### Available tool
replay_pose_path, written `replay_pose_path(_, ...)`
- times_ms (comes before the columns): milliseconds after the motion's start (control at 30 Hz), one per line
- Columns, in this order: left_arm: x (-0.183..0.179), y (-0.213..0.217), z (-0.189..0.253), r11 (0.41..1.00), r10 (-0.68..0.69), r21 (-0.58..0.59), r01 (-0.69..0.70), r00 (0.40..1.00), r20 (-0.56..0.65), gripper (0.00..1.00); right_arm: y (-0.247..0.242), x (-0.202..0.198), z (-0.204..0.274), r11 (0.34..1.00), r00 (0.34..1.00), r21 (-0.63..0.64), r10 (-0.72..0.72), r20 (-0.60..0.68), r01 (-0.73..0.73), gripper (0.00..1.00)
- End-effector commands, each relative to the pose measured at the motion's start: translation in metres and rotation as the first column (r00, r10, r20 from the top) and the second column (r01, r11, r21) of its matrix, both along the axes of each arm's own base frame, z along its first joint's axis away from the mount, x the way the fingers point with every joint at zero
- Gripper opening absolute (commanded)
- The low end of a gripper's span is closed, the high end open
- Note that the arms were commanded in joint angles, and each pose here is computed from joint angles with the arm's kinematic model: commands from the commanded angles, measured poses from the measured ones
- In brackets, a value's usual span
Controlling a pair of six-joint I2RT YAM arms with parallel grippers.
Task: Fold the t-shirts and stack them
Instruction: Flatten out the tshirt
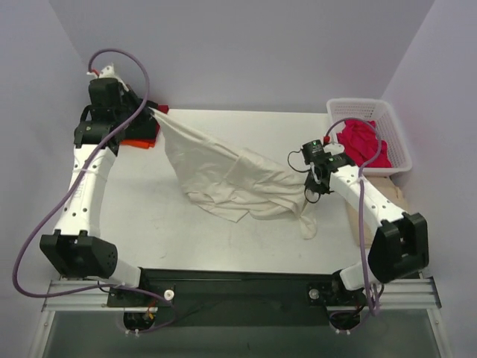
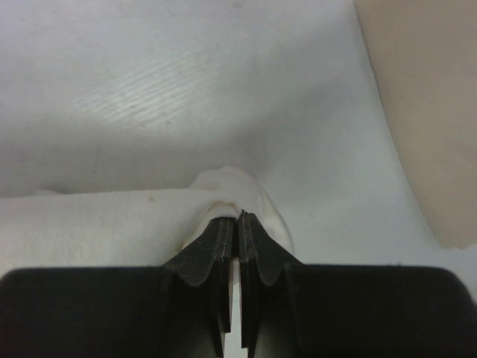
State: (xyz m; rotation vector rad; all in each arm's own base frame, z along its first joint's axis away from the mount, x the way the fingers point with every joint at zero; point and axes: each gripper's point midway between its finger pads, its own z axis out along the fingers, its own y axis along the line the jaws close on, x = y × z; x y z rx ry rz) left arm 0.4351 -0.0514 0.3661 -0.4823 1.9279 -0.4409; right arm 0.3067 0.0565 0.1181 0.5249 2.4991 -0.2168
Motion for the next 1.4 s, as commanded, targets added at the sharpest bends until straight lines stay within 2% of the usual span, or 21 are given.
replay_pose_path(0, 0.011, 0.008, 0.021, 1.0, 0.023, -0.017, -0.021, 0.99, 0.142, 0.0, -0.042, -0.033, -0.026, 0.982, 0.976, -0.168, -0.12, -0.184, 0.089, 0.0)
replay_pose_path(67, 0.015, 0.002, -0.013, 0.999, -0.002, -0.033, 0.004, 0.997, 0.074, 0.0, -0.042, -0.029, -0.032, 0.979, 0.969, -0.187, -0.122, -0.214, 0.082, 0.0)
replay_pose_path(200, 0.019, -0.006, -0.051, 0.998, -0.036, -0.048, 0.036, 0.999, 0.006, 0.0, -0.042, -0.017, -0.025, 0.976, 0.969, -0.205, -0.123, -0.216, 0.079, 0.02)
replay_pose_path(233, 0.021, -0.007, -0.056, 0.998, -0.04, -0.042, 0.04, 0.999, -0.005, 0.0, -0.041, -0.013, -0.021, 0.975, 0.972, -0.207, -0.12, -0.202, 0.077, 0.09)
replay_pose_path(267, 0.021, -0.008, -0.06, 0.998, -0.046, -0.039, 0.045, 0.999, -0.012, 0.0, -0.039, -0.009, -0.016, 0.976, 0.976, -0.207, -0.112, -0.188, 0.073, 0.25)
replay_pose_path(367, 0.024, -0.011, -0.069, 0.998, -0.062, -0.031, 0.061, 0.998, -0.031, 0.0, -0.03, 0.011, 0.014, 0.972, 0.993, -0.232, -0.06, -0.1, 0.035, 0.5)
replay_pose_path(400, 0.026, -0.013, -0.073, 0.997, -0.068, -0.029, 0.067, 0.997, -0.039, 0.0, -0.028, 0.024, 0.035, 0.963, 0.998, -0.267, -0.045, -0.034, 0.034, 0.52)
replay_pose_path(433, 0.027, -0.015, -0.075, 0.997, -0.073, -0.024, 0.072, 0.996, -0.042, 0.0, -0.021, 0.029, 0.046, 0.953, 1.0, -0.301, 0.011, -0.022, -0.017, 0.55)
replay_pose_path(533, 0.033, -0.019, -0.082, 0.996, -0.085, -0.025, 0.084, 0.995, -0.054, 0.0, 0.022, 0.049, 0.08, 0.932, 0.985, -0.335, 0.165, 0.047, -0.14, 0.56)
replay_pose_path(600, 0.04, -0.021, -0.088, 0.996, -0.085, -0.024, 0.084, 0.994, -0.062, 0.0, 0.059, 0.054, 0.082, 0.894, 0.951, -0.346, 0.31, 0.02, -0.284, 0.55)
replay_pose_path(833, 0.071, -0.026, -0.091, 0.995, -0.1, -0.029, 0.099, 0.994, -0.04, 0.0, 0.173, 0.055, 0.067, 0.784, 0.799, -0.183, 0.601, -0.01, -0.593, 0.47)
replay_pose_path(1000, 0.102, -0.034, -0.076, 0.991, -0.121, -0.047, 0.122, 0.992, 0.034, 0.0, 0.222, 0.058, 0.055, 0.712, 0.716, -0.1, 0.697, -0.017, -0.695, 0.37)
replay_pose_path(1133, 0.123, -0.041, -0.069, 0.986, -0.134, -0.092, 0.14, 0.988, 0.071, 0.0, 0.249, 0.06, 0.053, 0.644, 0.648, -0.095, 0.762, -0.018, -0.759, 0.37)
replay_pose_path(1367, 0.154, -0.05, -0.077, 0.981, -0.136, -0.129, 0.146, 0.988, 0.078, 0.0, 0.287, 0.055, 0.043, 0.574, 0.574, -0.013, 0.819, -0.001, -0.819, 0.4)
